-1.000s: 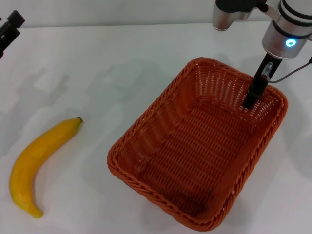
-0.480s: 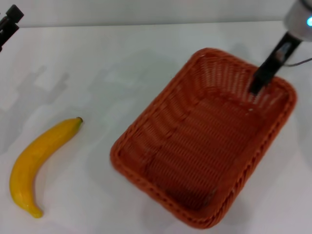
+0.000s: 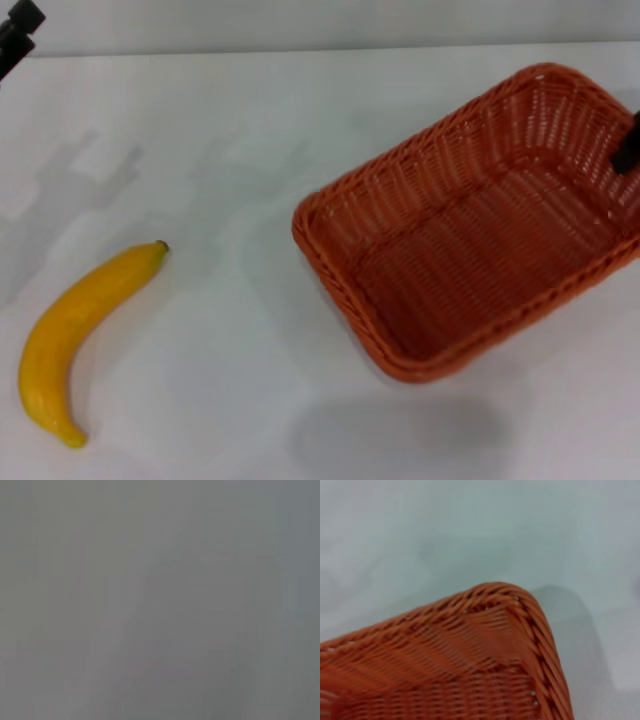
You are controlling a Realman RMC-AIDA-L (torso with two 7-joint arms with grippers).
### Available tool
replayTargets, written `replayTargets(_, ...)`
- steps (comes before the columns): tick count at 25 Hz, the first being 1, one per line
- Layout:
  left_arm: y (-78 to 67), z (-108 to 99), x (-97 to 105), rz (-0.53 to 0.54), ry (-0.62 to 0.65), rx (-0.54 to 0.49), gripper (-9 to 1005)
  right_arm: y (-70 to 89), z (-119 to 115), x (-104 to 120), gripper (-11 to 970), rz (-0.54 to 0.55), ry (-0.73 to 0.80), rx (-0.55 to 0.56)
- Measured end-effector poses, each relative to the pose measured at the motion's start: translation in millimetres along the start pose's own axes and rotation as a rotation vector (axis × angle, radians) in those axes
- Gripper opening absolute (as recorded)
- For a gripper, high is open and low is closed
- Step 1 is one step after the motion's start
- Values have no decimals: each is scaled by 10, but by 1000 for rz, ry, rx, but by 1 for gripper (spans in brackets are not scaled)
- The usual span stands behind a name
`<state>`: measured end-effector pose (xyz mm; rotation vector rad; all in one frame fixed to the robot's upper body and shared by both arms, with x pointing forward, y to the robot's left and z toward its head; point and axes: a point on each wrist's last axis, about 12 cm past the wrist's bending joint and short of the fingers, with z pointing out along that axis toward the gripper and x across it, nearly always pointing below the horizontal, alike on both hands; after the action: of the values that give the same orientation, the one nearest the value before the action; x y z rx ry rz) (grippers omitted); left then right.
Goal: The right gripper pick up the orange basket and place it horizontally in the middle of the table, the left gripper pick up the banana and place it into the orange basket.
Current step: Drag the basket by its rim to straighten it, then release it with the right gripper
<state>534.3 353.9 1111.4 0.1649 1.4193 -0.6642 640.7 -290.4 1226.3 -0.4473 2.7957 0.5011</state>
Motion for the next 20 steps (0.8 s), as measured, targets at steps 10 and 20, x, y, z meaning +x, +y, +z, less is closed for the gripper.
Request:
replayTargets(10, -6, 38, -75, 20, -5, 36, 792, 2, 214, 458, 137, 260, -182, -256)
replayTargets(20, -5, -10, -104, 25, -13, 45, 792, -127, 277, 693, 151, 387, -325, -301)
